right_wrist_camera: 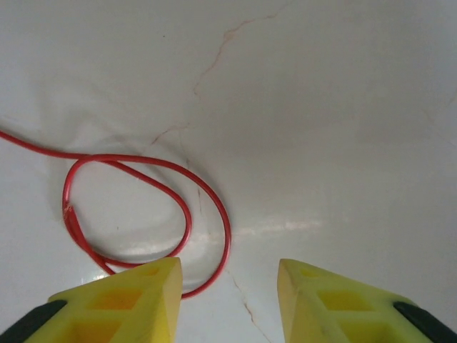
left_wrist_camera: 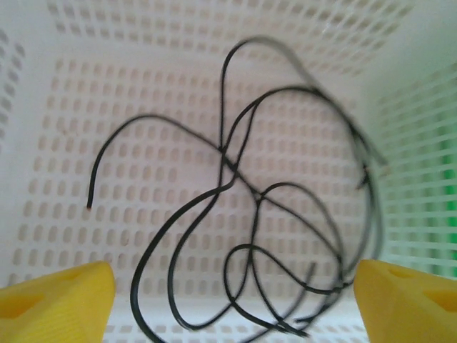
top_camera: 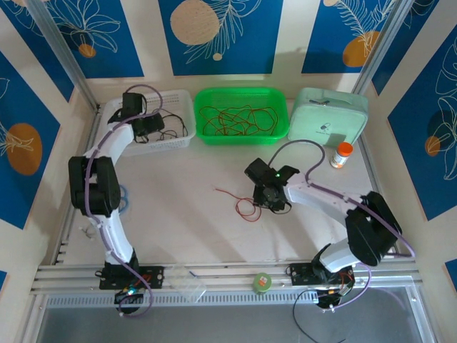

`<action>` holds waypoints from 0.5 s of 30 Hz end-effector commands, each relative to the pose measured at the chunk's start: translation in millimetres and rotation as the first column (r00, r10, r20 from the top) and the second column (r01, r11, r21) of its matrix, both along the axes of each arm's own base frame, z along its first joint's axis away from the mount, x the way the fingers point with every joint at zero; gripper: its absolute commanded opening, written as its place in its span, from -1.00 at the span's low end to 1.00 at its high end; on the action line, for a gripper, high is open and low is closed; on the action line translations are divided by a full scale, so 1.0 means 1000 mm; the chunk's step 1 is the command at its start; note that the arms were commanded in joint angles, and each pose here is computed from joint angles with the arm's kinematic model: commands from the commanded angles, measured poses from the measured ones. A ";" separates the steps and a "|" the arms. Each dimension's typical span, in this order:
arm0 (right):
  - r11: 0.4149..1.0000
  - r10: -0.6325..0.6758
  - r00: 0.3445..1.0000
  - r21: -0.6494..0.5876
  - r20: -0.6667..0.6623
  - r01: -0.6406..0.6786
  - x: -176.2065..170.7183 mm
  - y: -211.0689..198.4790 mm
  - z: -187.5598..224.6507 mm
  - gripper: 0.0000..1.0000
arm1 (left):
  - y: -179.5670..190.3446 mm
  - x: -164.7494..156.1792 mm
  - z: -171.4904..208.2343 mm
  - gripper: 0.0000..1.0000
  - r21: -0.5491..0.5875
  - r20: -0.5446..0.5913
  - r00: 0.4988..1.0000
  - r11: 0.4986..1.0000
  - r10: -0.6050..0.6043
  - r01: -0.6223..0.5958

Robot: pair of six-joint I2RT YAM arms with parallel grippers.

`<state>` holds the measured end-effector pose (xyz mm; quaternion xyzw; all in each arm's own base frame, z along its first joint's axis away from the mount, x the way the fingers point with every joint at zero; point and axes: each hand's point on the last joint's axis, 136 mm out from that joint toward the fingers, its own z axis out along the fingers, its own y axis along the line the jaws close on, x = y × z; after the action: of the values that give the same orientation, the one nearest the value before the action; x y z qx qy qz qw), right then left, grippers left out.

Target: Untangle the cables

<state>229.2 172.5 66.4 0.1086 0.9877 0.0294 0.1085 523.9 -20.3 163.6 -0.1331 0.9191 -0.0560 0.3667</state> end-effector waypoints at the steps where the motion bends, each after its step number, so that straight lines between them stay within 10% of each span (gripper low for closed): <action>1: 1.000 0.015 0.999 0.013 -0.042 -0.015 0.004 0.006 -0.004 -0.09 | -0.008 -0.001 0.081 0.79 0.018 0.145 0.988 0.999 -0.050 0.048; 15: 1.000 -0.003 0.989 0.022 -0.151 0.007 0.004 0.012 -0.047 -0.05 | -0.031 -0.109 0.184 1.00 0.018 0.232 0.961 0.989 -0.148 0.148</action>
<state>234.8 176.9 21.8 0.1159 0.9921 0.0188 0.0440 451.8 -45.1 352.6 -0.0680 0.8605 -0.0910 0.4966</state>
